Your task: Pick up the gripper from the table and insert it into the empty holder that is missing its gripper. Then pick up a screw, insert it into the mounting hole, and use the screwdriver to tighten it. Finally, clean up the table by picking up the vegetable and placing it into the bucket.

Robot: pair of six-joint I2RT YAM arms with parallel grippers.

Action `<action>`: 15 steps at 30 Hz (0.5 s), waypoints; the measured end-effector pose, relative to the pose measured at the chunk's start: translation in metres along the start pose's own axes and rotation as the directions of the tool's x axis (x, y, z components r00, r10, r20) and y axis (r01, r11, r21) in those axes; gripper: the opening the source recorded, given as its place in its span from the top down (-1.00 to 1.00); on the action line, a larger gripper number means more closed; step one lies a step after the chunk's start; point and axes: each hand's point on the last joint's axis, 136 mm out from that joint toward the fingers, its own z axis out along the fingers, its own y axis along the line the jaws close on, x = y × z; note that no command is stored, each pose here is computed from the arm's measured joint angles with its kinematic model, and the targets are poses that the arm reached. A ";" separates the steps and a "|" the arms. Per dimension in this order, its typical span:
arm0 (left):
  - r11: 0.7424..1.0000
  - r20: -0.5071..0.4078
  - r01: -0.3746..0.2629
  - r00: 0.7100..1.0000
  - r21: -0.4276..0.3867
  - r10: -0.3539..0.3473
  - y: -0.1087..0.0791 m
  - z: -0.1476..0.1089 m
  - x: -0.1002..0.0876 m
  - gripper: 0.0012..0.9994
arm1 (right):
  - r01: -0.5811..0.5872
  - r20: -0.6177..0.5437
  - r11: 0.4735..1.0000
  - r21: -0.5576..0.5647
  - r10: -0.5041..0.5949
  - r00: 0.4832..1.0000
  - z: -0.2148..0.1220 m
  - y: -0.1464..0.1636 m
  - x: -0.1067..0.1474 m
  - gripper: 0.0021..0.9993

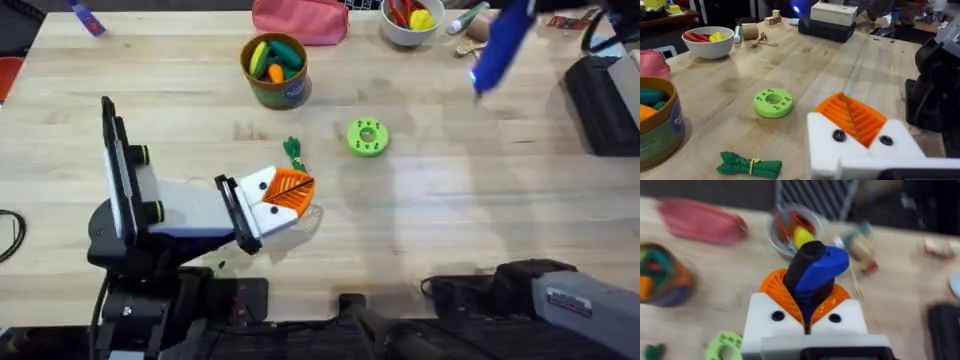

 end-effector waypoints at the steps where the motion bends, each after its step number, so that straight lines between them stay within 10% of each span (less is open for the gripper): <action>1: 1.000 0.000 0.000 1.000 0.000 0.000 0.000 0.000 0.000 0.98 | 0.009 0.056 0.999 -0.035 -0.007 0.998 -0.008 0.012 -0.013 0.96; 15: 1.000 0.000 0.000 1.000 0.000 0.000 0.000 0.000 0.000 0.98 | 0.201 0.471 0.836 -0.510 0.076 0.879 -0.117 0.156 -0.101 0.96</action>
